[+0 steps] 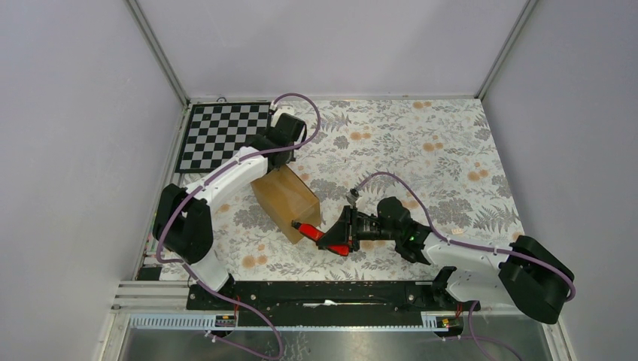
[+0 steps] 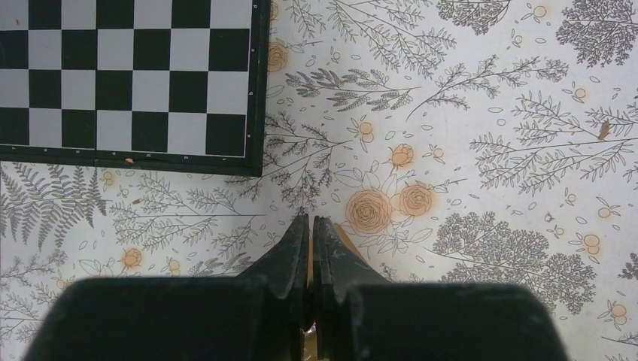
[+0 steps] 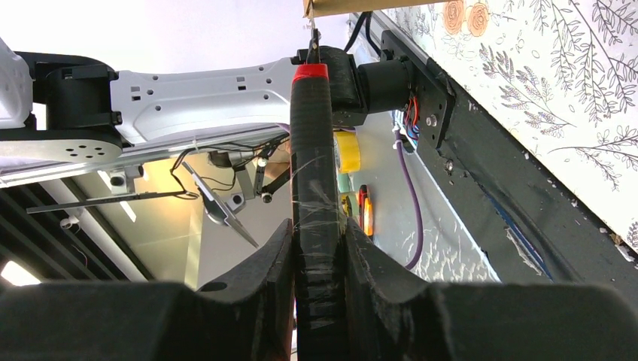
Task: Unpack the express box
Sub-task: Cut the express box at the center of the board.
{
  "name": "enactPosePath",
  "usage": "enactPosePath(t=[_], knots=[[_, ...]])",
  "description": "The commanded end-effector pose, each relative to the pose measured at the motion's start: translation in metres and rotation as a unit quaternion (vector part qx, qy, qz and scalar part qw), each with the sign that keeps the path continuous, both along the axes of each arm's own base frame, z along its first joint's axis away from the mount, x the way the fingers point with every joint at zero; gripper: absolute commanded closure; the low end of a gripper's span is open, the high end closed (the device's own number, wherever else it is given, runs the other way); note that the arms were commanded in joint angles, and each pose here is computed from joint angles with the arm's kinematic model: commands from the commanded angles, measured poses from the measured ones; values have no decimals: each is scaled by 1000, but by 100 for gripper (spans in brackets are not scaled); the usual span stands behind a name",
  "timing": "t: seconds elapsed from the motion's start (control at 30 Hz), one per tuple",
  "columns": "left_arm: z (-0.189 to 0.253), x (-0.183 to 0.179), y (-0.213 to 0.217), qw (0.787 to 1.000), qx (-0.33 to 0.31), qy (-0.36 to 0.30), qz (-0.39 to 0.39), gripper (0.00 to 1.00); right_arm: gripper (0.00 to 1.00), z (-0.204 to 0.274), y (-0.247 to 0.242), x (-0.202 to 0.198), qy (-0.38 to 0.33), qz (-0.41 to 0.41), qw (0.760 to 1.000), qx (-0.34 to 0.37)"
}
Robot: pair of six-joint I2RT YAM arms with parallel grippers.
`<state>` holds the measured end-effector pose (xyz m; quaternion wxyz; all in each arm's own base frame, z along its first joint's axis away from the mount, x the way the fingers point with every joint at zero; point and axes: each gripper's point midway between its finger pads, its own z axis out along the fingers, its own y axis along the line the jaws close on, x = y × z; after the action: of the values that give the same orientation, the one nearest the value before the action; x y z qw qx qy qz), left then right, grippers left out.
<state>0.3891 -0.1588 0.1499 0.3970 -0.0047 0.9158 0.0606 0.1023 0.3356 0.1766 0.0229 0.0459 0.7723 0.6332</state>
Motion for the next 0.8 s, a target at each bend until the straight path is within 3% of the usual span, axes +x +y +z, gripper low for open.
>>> enactPosePath(t=[0.0, 0.13, 0.77], knots=[[-29, -35, -3, 996, 5, 78, -36, 100, 100, -6, -1, 52, -25, -127, 992, -10], [-31, -36, -5, 996, 0, 81, -40, 100, 100, 0, -2, 55, -23, -140, 990, 15], [-35, -48, -11, 994, -25, 92, -57, 100, 100, -19, -8, 73, -14, -191, 981, -30]])
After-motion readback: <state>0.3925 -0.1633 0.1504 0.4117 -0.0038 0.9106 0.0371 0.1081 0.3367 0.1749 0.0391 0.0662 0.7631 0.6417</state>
